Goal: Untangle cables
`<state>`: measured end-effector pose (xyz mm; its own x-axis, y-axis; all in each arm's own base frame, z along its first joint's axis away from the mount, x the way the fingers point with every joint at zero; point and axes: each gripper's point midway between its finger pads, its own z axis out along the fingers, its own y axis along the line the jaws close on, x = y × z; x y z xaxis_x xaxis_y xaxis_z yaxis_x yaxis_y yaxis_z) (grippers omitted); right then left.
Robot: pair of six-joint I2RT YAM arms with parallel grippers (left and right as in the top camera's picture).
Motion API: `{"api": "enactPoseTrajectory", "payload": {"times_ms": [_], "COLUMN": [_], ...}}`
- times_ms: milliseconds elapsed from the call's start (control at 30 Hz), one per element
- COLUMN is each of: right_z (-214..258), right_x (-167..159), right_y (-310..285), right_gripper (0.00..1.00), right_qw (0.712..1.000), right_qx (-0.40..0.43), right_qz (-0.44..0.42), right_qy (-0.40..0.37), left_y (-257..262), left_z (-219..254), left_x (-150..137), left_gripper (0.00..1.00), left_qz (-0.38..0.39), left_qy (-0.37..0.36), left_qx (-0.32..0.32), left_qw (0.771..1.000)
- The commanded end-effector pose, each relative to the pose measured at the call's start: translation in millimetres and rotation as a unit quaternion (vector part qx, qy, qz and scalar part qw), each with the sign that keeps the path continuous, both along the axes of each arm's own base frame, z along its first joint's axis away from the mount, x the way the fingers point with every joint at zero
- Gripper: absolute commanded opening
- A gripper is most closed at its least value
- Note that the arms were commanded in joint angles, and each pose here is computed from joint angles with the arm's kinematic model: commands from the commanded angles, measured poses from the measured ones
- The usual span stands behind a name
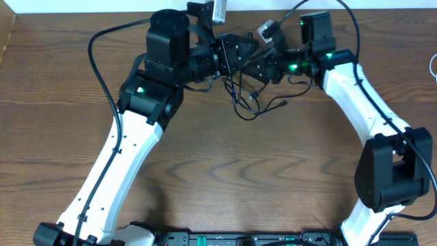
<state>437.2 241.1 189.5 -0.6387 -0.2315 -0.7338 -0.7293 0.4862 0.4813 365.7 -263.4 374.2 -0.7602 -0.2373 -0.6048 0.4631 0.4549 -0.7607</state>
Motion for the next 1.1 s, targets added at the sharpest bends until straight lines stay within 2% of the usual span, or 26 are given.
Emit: {"api": "enactPoseTrajectory", "payload": {"times_ms": [0, 33, 100, 233, 267, 533, 733, 933, 1067], "right_z": [-17.7, -23.7, -35.8, -47.5, -52.5, -65.3, -70.8, -72.8, -65.8], "right_x": [27.7, 34.7, 48.0, 54.0, 54.1, 43.2, 31.2, 25.5, 28.1], "right_y": [-29.9, -41.7, -76.1, -124.8, -150.1, -244.8, -288.5, -307.5, -277.6], "right_gripper": [0.04, 0.01, 0.01, 0.01, 0.01, 0.01, 0.01, 0.01, 0.01], "right_qw": [0.989, 0.981, 0.954, 0.923, 0.908, 0.857, 0.824, 0.81, 0.857], "right_qx": [-0.063, -0.078, -0.107, -0.13, -0.136, -0.135, -0.126, -0.123, -0.101], "right_qz": [-0.13, -0.172, -0.268, -0.343, -0.374, -0.458, -0.502, -0.521, -0.451], "right_qy": [0.035, 0.05, 0.083, 0.116, 0.134, 0.195, 0.23, 0.242, 0.229], "left_y": [10.1, 14.0, 29.0, 63.2, 82.4, 149.1, 173.2, 177.6, 180.0], "left_z": [19.7, 21.1, 24.2, 24.5, 19.3, 1.3, -2.3, -7.7, -22.8], "left_x": [-6.2, -4.7, 1.2, 15.2, 23.2, 42.9, 49.2, 50.5, 50.4], "left_gripper": [0.07, 0.08, 0.07, 0.07, 0.07, 0.07, 0.08, 0.08, 0.07], "left_qz": [-0.017, -0.016, -0.004, 0.039, 0.063, 0.146, 0.18, 0.191, 0.209], "left_qy": [-0.001, -0.003, -0.006, -0.001, 0.009, 0.034, 0.038, 0.039, 0.063], "left_qx": [-0.029, -0.031, -0.034, -0.032, -0.028, -0.006, 0.0, 0.013, 0.034], "left_qw": [0.999, 0.999, 0.999, 0.999, 0.998, 0.989, 0.983, 0.981, 0.975]}}
